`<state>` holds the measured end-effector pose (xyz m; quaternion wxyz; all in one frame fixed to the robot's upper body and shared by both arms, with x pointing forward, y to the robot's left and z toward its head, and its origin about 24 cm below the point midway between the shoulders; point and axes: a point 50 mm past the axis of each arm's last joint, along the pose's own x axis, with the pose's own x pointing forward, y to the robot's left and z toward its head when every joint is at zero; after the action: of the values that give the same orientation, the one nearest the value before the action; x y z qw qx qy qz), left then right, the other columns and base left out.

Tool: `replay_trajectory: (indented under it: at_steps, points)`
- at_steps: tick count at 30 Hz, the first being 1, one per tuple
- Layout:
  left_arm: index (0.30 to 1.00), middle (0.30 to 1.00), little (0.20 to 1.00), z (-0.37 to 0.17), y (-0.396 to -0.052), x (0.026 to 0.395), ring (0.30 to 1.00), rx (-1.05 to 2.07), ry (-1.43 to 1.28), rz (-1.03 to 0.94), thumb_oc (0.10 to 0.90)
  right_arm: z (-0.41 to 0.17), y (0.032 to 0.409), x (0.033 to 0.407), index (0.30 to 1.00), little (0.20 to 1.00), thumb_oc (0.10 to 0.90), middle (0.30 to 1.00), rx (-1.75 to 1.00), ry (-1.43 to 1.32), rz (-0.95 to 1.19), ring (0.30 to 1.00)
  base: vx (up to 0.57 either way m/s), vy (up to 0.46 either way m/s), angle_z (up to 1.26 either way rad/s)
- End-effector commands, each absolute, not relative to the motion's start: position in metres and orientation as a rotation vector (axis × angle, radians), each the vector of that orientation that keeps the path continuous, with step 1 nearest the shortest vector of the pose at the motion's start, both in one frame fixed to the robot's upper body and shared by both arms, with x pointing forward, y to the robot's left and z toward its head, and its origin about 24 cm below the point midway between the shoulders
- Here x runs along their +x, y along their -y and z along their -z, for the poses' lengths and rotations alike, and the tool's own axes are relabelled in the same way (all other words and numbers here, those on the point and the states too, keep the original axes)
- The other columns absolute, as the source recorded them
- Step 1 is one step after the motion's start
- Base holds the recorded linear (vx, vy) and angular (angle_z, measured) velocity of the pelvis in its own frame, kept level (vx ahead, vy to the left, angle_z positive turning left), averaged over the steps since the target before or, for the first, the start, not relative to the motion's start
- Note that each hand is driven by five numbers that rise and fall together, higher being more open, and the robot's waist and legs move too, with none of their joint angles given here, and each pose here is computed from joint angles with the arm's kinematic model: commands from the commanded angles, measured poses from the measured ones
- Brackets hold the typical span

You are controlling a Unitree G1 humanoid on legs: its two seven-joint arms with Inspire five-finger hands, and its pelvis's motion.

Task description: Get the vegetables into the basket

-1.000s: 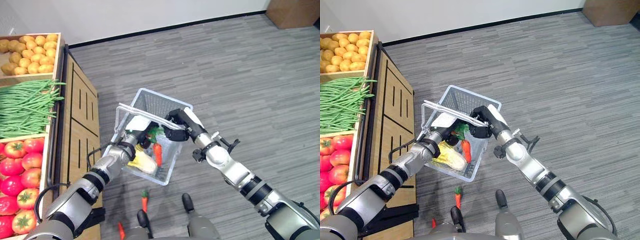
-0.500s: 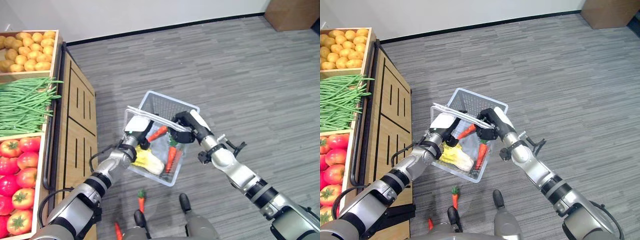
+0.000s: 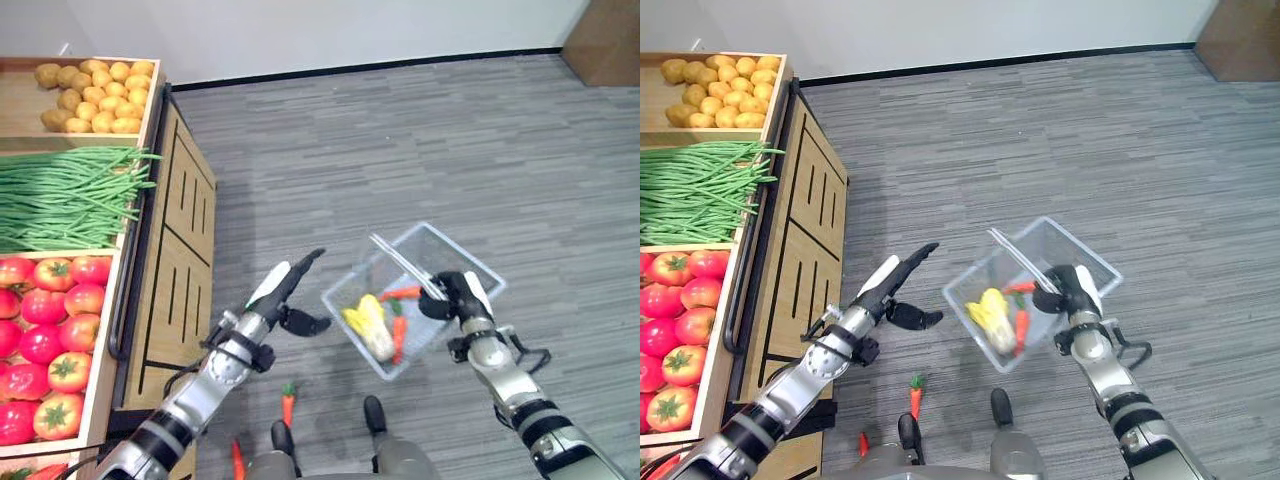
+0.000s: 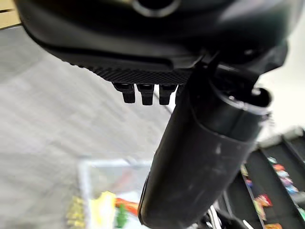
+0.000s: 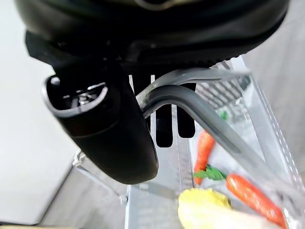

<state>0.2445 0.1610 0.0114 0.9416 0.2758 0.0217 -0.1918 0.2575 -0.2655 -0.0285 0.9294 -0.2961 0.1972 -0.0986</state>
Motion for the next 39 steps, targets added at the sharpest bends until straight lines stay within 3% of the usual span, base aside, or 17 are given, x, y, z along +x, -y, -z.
replay_trajectory:
  at_steps: [1,5,8,14,27,28,29,39]
  points:
    - [1.000,1.000,1.000,-0.021,-0.173,0.249,1.000,0.489,0.012,0.344,0.900,-0.019,0.281,0.283,0.300,0.300,0.400,0.300,-0.576,-0.154,0.344,0.300,-0.01,-0.014,0.12]
    - [1.000,1.000,1.000,0.009,-0.196,0.238,1.000,0.499,-0.149,0.276,0.900,-0.001,0.307,0.266,0.300,0.300,0.400,0.300,-0.602,-0.271,0.423,0.300,-0.01,-0.017,0.16]
    - [1.000,1.000,1.000,0.063,-0.225,0.208,1.000,0.492,-0.444,0.162,0.900,0.019,0.334,0.242,0.300,0.300,0.400,0.300,-0.631,-0.429,0.504,0.300,-0.01,-0.029,0.10]
    - [1.000,1.000,1.000,0.111,-0.243,0.174,1.000,0.582,-0.738,0.091,0.900,0.039,0.366,0.211,0.300,0.300,0.400,0.300,-0.656,-0.648,0.611,0.300,0.00,-0.009,0.01]
    - [1.000,1.000,1.000,0.141,-0.264,0.127,1.000,0.772,-1.032,-0.004,0.900,0.049,0.377,0.194,0.300,0.300,0.400,0.300,-0.652,-0.777,0.659,0.300,-0.01,-0.015,-0.03]
    - [1.000,1.000,1.000,0.143,-0.264,0.122,1.000,0.777,-1.054,-0.004,0.900,0.051,0.377,0.191,0.701,0.701,0.686,0.701,-0.649,-0.792,0.660,0.701,0.00,0.000,0.00]
    - [1.000,1.000,1.000,0.143,-0.264,0.122,1.000,0.777,-1.054,-0.004,0.900,0.051,0.377,0.191,1.000,1.000,0.900,1.000,-0.649,-0.792,0.660,1.000,0.00,0.000,0.00]
    - [1.000,1.000,1.000,0.148,-0.258,0.112,1.000,0.770,-1.086,0.017,0.900,0.055,0.379,0.183,1.000,1.000,0.900,1.000,-0.668,-0.841,0.645,1.000,0.00,0.000,0.00]
